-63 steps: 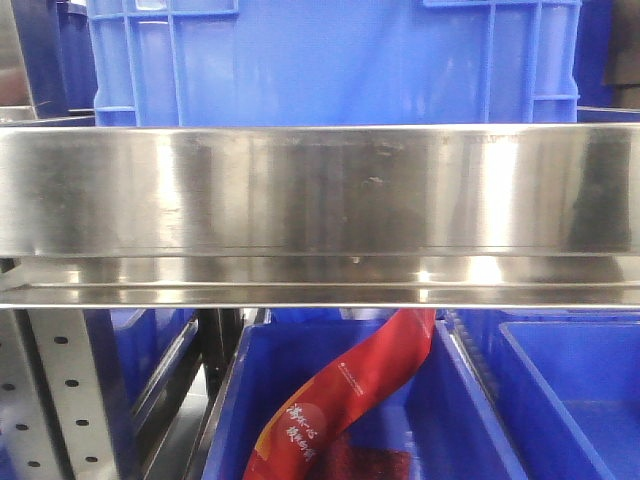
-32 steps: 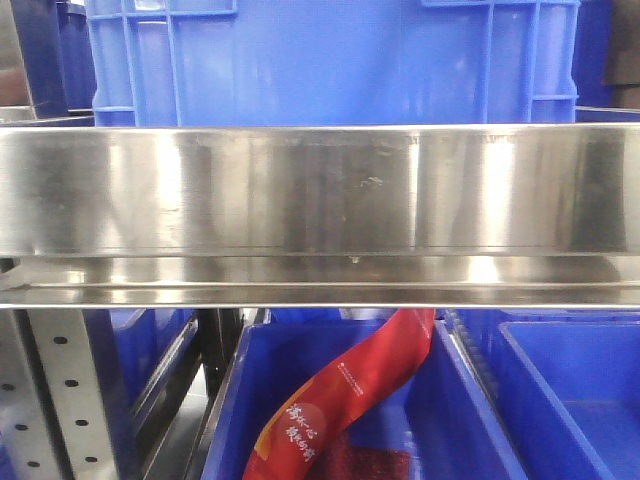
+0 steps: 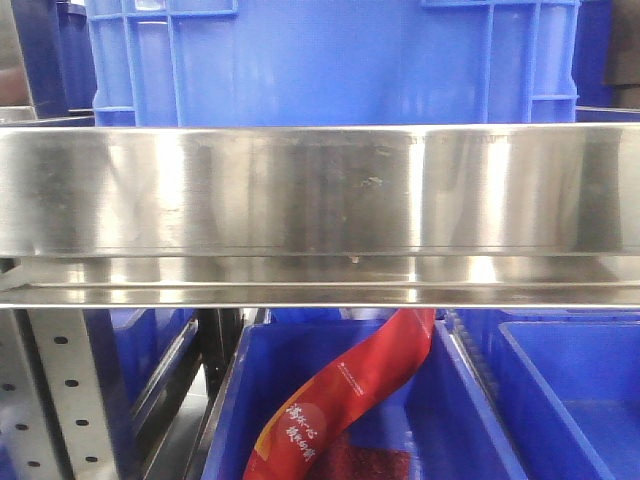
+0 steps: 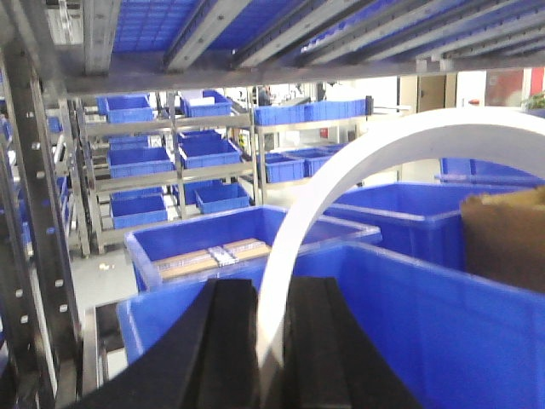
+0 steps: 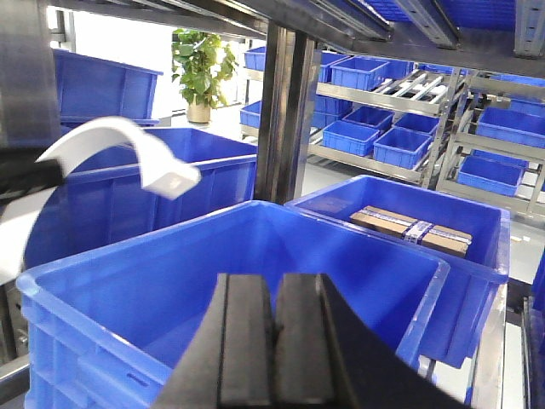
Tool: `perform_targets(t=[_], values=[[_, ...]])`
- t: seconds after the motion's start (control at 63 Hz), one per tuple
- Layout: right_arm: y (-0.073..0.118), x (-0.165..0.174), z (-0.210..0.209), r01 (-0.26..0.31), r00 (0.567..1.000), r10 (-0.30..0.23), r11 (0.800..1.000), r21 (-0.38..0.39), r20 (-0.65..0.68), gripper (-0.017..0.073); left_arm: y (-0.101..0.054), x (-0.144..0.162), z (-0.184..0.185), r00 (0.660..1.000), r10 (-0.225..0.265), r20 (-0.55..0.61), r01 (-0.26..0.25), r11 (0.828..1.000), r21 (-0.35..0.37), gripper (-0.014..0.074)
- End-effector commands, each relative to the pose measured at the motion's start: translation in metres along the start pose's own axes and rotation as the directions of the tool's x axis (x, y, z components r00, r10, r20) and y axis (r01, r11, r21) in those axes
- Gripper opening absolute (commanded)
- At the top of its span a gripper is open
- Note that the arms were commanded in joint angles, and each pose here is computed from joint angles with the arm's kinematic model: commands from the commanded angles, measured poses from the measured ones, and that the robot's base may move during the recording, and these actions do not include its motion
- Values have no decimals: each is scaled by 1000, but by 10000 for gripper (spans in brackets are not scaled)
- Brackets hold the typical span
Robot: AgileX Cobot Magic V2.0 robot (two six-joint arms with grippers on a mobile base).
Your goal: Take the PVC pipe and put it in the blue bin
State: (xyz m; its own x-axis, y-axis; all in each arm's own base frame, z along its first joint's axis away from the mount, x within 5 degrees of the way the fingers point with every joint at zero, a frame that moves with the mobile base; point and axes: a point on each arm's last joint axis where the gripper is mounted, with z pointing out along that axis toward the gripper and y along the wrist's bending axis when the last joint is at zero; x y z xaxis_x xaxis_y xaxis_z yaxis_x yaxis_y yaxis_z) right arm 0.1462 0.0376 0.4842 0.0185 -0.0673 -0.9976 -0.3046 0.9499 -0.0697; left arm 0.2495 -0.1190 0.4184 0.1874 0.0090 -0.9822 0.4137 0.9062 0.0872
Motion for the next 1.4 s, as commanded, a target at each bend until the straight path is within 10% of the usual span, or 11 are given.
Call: perform_targets(t=[0.0,0.682,1.031,1.38], values=[[0,-4,-6,16,1000,-16,1000,4,18,-169,-1,-9,7,999,-5,41,5,1000,1,-111],[1,-3,-6,17,1000,-17,1000,1,10,-169,-5,27,69,999,-4,-47,5,1000,11,-106],[1,-3,-6,17,1000,-17,1000,1,10,-169,-6,33,72,999,-4,-54,5,1000,11,206],[0,-3,-6,22,1000,-22,1000,4,9,-169,-12,25,68,999,-7,-43,8,1000,30,100]])
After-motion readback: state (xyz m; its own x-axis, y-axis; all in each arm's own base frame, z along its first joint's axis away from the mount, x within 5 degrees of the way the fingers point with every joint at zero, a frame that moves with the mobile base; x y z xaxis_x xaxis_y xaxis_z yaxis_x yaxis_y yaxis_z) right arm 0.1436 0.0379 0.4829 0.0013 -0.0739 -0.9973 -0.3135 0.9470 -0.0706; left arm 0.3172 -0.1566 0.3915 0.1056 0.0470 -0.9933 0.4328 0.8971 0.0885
